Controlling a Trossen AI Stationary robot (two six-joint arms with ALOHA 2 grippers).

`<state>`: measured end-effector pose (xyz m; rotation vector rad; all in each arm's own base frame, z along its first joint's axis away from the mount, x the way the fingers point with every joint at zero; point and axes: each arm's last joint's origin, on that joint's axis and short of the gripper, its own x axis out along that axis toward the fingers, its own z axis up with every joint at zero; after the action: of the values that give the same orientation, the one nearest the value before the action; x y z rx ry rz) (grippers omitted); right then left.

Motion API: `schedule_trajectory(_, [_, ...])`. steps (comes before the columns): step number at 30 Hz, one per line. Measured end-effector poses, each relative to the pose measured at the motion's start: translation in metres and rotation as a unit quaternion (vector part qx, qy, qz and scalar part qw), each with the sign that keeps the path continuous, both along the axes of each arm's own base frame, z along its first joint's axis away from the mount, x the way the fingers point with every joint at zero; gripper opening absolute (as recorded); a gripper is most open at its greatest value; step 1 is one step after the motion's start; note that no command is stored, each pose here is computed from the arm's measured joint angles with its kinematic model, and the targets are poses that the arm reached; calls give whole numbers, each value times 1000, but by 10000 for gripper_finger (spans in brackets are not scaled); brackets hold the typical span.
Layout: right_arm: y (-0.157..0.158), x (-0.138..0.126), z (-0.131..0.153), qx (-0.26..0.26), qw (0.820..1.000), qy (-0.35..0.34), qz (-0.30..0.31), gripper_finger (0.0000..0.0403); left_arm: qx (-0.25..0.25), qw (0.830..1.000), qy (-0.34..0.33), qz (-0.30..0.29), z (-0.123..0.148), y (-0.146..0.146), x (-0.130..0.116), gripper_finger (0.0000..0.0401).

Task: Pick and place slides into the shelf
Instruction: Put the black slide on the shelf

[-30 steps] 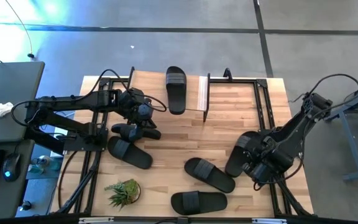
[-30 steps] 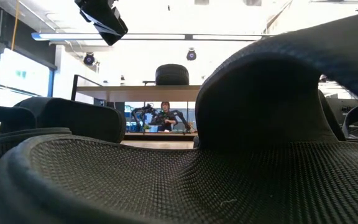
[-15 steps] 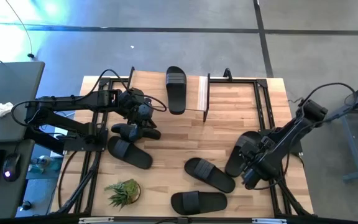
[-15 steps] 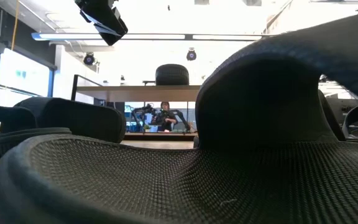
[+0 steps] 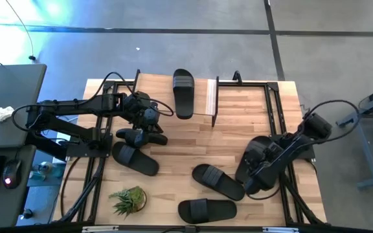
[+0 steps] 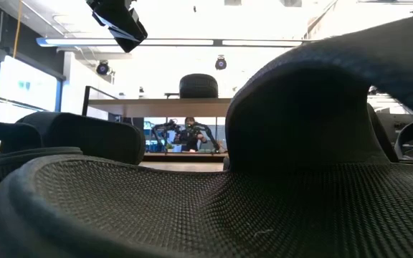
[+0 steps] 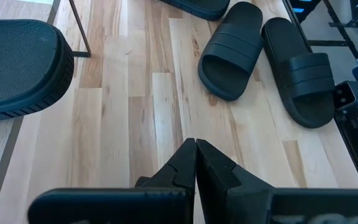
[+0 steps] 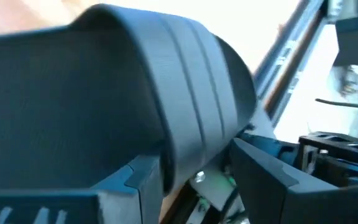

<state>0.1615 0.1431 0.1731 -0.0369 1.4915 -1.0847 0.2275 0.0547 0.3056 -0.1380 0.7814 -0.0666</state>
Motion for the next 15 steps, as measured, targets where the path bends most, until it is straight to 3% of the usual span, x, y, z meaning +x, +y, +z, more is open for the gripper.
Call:
schedule_trajectory(10, [-10, 10, -8, -61, 998, 9, -31, 160, 0, 1000, 0, 0, 0, 0, 0, 1])
schedule_trajectory(15, [-12, 10, -8, -74, 996, -5, -53, 111, 0, 1000, 0, 0, 0, 0, 0, 1])
